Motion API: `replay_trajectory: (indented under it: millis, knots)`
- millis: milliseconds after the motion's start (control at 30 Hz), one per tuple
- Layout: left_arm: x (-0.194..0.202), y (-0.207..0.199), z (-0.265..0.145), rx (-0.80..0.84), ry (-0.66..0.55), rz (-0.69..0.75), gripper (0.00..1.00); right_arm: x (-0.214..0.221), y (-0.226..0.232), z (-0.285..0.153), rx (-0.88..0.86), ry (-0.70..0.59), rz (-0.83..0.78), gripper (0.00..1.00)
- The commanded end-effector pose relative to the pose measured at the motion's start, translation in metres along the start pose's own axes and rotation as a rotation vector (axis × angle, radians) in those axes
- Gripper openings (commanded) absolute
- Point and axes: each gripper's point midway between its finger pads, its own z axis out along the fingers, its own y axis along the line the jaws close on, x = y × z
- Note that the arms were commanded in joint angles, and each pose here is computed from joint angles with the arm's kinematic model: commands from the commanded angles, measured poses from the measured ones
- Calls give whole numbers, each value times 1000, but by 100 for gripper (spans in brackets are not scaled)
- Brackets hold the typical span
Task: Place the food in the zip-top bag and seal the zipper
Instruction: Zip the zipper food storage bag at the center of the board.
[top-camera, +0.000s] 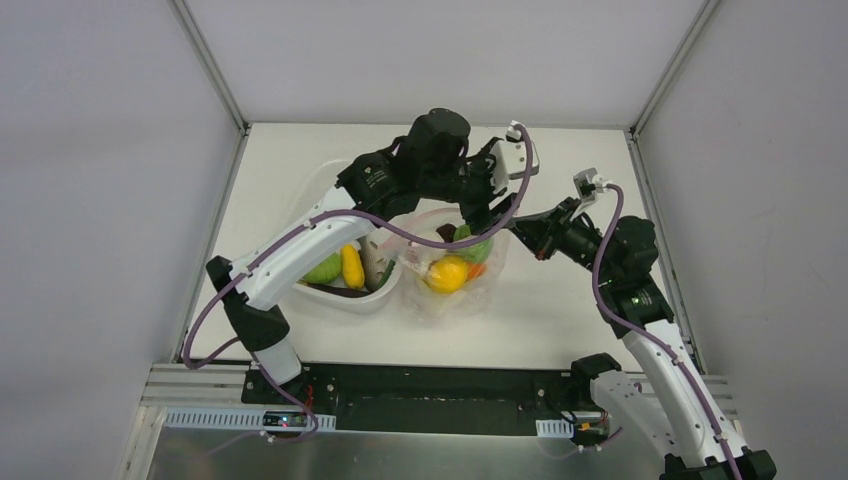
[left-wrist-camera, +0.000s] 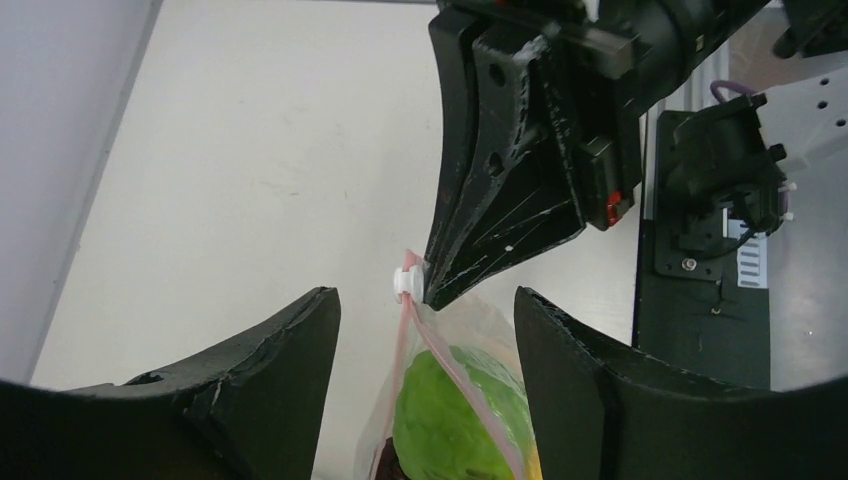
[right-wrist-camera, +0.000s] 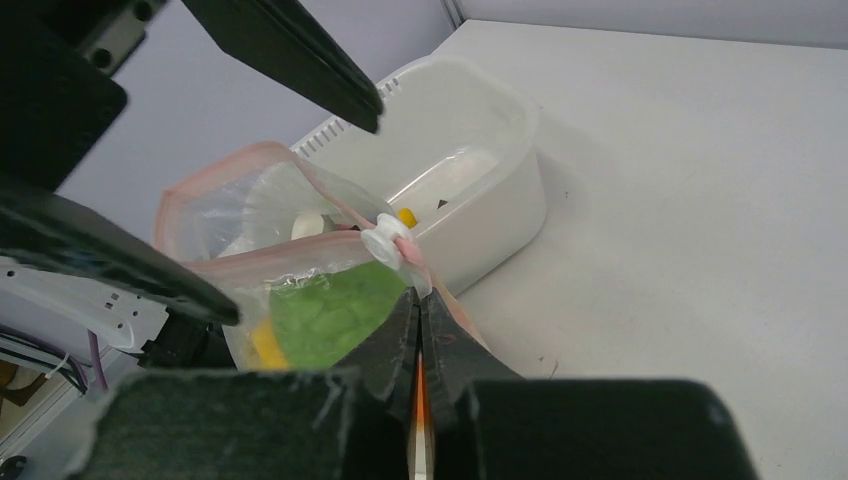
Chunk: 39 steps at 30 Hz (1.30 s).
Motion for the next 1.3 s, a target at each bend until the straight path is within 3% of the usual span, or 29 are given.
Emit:
replay_trajectory:
  millis: [0,400,600,833,1033,1100,1267]
  knots:
    - [-1,3,5,-3,10,8,63,-19,14,-6,-36,-56,-37,0]
    - [10,-1,17,31,14,13,30,-15,13,-6,-33,-51,-32,0]
    - [15,-12,21,97,11,19,27,-14,13,-8,-33,-54,-34,0]
    - [18,-11,21,90,18,16,3,-11,11,-7,-31,-47,-29,0]
    - [22,-8,14,73,41,16,0,-7,9,-8,-25,-36,-44,0]
    - [24,-8,11,75,41,7,0,5,30,-12,-160,31,-71,0]
    - [17,-12,7,109,-30,-11,0,5,38,-13,-208,41,-105,0]
